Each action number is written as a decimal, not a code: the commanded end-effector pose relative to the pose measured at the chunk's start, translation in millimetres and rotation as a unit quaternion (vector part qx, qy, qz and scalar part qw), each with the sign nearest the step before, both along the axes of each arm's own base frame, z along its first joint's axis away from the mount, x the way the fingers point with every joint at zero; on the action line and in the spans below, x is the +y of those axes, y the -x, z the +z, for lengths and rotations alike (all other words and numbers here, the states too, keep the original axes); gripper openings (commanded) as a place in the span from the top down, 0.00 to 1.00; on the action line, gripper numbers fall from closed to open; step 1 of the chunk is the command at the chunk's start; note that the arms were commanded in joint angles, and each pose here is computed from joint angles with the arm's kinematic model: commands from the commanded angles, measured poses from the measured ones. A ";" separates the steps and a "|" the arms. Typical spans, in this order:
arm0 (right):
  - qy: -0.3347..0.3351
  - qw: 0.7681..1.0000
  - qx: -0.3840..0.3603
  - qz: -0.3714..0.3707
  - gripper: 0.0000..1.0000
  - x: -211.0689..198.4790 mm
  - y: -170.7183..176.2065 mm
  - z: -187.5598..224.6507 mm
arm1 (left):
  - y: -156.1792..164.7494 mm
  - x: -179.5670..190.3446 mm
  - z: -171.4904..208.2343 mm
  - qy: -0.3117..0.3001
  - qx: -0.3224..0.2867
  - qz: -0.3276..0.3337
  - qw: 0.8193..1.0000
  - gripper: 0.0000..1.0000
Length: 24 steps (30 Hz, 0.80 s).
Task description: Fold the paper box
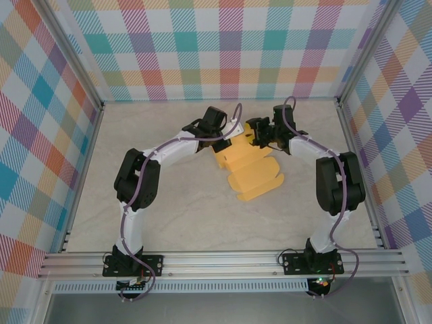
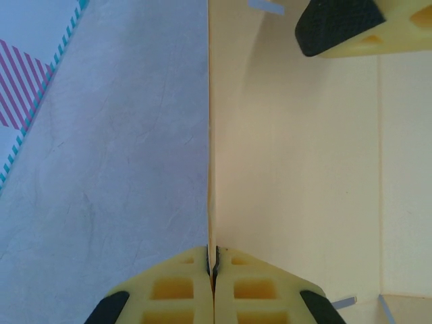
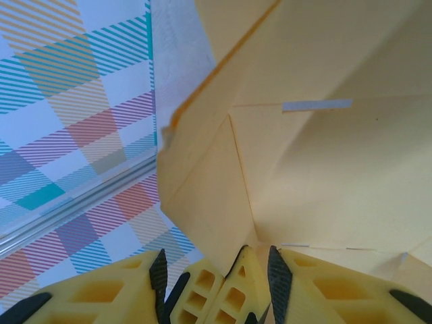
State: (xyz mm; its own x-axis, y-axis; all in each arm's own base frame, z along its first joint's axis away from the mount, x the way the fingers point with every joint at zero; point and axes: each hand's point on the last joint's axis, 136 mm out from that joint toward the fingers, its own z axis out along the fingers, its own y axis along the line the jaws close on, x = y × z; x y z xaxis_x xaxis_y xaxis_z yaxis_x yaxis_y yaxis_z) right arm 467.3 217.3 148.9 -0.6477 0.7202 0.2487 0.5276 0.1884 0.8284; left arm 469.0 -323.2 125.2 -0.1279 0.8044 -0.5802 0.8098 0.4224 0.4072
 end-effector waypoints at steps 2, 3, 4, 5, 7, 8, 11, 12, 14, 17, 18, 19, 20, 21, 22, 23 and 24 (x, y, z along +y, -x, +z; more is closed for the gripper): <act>-0.012 1.000 -0.018 -0.005 0.61 11.0 -11.8 9.6 | 0.5 -7.3 34.3 0.014 -0.047 -0.011 0.999 0.99; -0.009 1.000 -0.020 -0.005 0.63 11.2 -13.2 8.8 | -0.1 -7.2 33.3 0.013 -0.048 -0.010 0.999 0.99; -0.006 1.000 -0.021 -0.004 0.66 11.7 -14.3 7.5 | -0.9 -7.8 33.6 0.013 -0.050 -0.009 0.999 0.99; -0.005 1.000 -0.022 -0.003 0.70 12.2 -15.3 6.3 | -1.7 -7.4 32.8 0.012 -0.051 -0.008 0.999 0.99; -0.002 1.000 -0.027 -0.001 0.76 12.8 -17.2 6.7 | -2.4 -8.1 33.4 0.011 -0.055 -0.007 0.998 0.98; 0.002 1.000 -0.027 -0.001 0.77 12.5 -17.2 5.4 | -2.6 -8.4 33.0 0.012 -0.056 -0.007 0.998 0.98; 0.012 1.000 -0.024 -0.002 0.77 10.9 -17.7 -0.1 | -1.9 -10.0 36.0 0.014 -0.063 -0.011 0.998 0.97; 0.012 1.000 -0.025 -0.002 0.77 10.8 -18.1 -1.1 | -1.6 -10.2 36.1 0.014 -0.064 -0.011 0.998 0.97; 0.014 1.000 -0.021 -0.002 0.74 10.9 -18.6 -4.2 | -0.1 -11.7 36.2 0.010 -0.071 -0.018 0.997 0.96; 0.022 0.999 -0.024 0.001 0.73 10.7 -19.6 -2.8 | 2.4 -13.4 33.1 0.002 -0.075 -0.025 0.997 0.96; 0.025 0.999 -0.024 0.002 0.74 10.8 -19.7 -2.0 | 2.0 -12.9 32.5 0.001 -0.076 -0.024 0.997 0.96; 0.026 0.999 -0.024 0.001 0.75 10.2 -19.8 -1.8 | 1.9 -12.8 32.6 0.001 -0.077 -0.023 0.997 0.96; 0.026 0.999 -0.023 0.002 0.76 10.5 -19.7 -2.1 | 1.5 -12.5 33.3 0.002 -0.078 -0.022 0.997 0.96; 0.026 0.999 -0.022 0.002 0.76 10.6 -19.8 -2.6 | 1.4 -12.2 33.3 0.002 -0.079 -0.021 0.997 0.96; 0.027 0.999 -0.020 0.003 0.76 10.8 -19.6 -3.9 | 0.8 -12.4 34.3 0.003 -0.080 -0.020 0.997 0.96; 0.027 0.999 -0.017 0.003 0.76 10.8 -19.5 -5.7 | 0.7 -13.1 35.5 0.005 -0.082 -0.020 0.996 0.96; 0.027 0.999 -0.016 0.003 0.76 10.6 -19.3 -7.5 | 0.3 -13.1 36.7 0.006 -0.083 -0.019 0.996 0.95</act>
